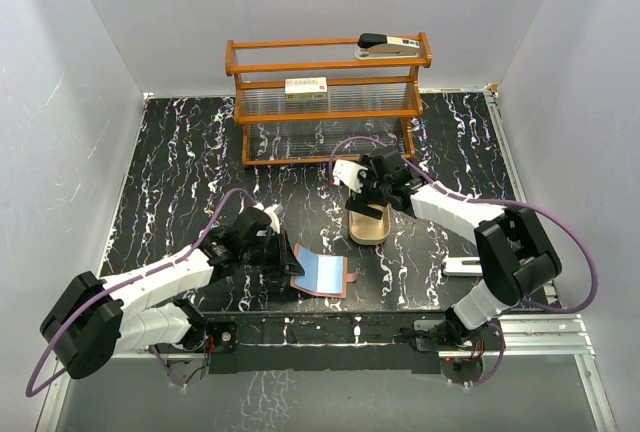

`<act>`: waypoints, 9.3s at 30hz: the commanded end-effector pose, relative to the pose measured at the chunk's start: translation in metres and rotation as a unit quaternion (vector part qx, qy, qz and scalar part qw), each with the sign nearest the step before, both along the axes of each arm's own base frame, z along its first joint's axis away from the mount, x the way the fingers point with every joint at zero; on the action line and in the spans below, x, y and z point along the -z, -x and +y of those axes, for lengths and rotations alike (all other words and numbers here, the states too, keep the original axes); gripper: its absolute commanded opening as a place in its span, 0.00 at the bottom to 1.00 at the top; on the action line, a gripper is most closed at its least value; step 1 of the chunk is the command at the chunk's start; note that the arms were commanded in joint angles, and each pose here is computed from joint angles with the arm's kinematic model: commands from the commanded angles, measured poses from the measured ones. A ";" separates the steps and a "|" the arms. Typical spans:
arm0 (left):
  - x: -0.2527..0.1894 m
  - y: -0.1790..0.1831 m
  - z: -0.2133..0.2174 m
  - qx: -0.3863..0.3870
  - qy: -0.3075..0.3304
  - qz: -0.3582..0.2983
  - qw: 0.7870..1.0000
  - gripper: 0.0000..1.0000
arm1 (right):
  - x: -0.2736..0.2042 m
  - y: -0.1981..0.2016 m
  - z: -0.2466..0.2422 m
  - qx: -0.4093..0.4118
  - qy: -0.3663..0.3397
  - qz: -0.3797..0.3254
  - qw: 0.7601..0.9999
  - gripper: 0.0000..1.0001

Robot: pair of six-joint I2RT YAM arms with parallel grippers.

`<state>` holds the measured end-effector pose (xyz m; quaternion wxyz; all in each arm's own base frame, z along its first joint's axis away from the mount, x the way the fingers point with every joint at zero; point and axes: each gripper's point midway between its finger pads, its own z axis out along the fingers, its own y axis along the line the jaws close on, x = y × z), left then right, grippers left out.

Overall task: Put the credit cards into the card holder
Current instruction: Pick up the credit card from the storage box, then insert the credit card into the card holder.

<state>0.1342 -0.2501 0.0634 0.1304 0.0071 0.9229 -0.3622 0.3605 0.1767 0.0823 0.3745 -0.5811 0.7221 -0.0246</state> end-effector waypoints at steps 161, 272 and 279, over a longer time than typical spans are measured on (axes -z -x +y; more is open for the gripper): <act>0.047 -0.001 0.034 -0.085 -0.064 0.010 0.994 0.00 | 0.041 0.197 0.124 0.425 -0.352 0.415 0.724 0.03; 0.071 0.011 0.046 -0.084 -0.087 0.026 0.992 0.00 | 0.047 0.219 0.115 0.376 -0.403 0.495 0.672 0.00; 0.071 0.011 0.046 -0.085 -0.087 0.027 0.992 0.00 | 0.026 0.216 0.121 0.359 -0.442 0.506 0.648 0.00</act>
